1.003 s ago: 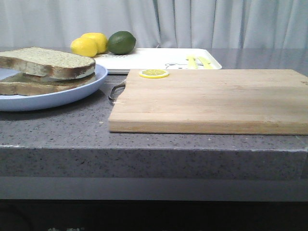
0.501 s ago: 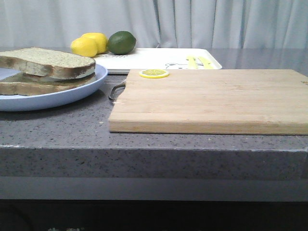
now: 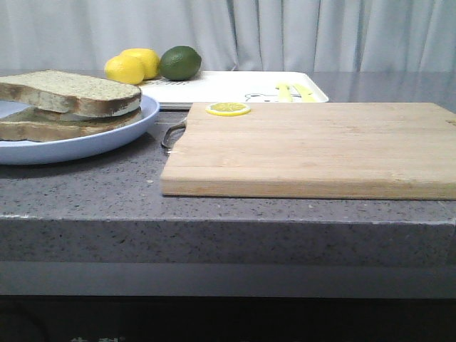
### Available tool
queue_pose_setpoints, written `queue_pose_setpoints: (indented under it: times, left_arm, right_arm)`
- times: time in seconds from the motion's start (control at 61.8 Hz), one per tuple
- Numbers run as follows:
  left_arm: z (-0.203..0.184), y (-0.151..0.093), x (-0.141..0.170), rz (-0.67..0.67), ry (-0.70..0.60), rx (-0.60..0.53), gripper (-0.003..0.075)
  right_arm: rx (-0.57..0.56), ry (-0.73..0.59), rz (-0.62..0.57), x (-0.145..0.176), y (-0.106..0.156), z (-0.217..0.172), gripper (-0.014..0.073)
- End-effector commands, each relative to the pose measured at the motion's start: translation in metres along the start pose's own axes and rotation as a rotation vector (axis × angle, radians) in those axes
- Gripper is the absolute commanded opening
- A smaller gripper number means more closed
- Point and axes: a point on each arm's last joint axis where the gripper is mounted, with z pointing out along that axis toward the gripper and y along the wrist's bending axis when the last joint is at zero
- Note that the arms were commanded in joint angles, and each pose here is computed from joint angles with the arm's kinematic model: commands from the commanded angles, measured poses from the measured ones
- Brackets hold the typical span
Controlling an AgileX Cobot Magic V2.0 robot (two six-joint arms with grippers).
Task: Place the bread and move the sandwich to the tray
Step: 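Open the right gripper and withdraw it from the sandwich, then grip the blue plate rim with the left gripper and lift it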
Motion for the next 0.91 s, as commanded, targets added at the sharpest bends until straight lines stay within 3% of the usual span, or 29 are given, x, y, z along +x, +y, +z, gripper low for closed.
queue_pose_setpoints:
  times: [0.0, 0.162, 0.307, 0.469, 0.889]
  left_arm:
    - [0.008, 0.005, -0.021, -0.022, 0.047, -0.032, 0.0437]
    - [0.049, 0.025, -0.044, -0.117, 0.207, -0.082, 0.0437]
    - [0.087, 0.037, -0.057, -0.184, 0.299, 0.036, 0.0437]
    - [0.117, 0.040, -0.066, -0.242, 0.318, 0.182, 0.0437]
    - [0.179, 0.046, -0.066, -0.311, 0.426, 0.233, 0.0437]
  right_arm:
    - [0.013, -0.089, 0.003, -0.011, 0.000, -0.004, 0.0487]
    - [0.013, -0.089, 0.003, -0.011, 0.000, -0.004, 0.0487]
    - [0.013, -0.089, 0.003, -0.011, 0.000, -0.004, 0.0487]
    - [0.013, -0.089, 0.003, -0.011, 0.000, -0.004, 0.0487]
    - [0.013, -0.089, 0.003, -0.011, 0.000, -0.004, 0.0487]
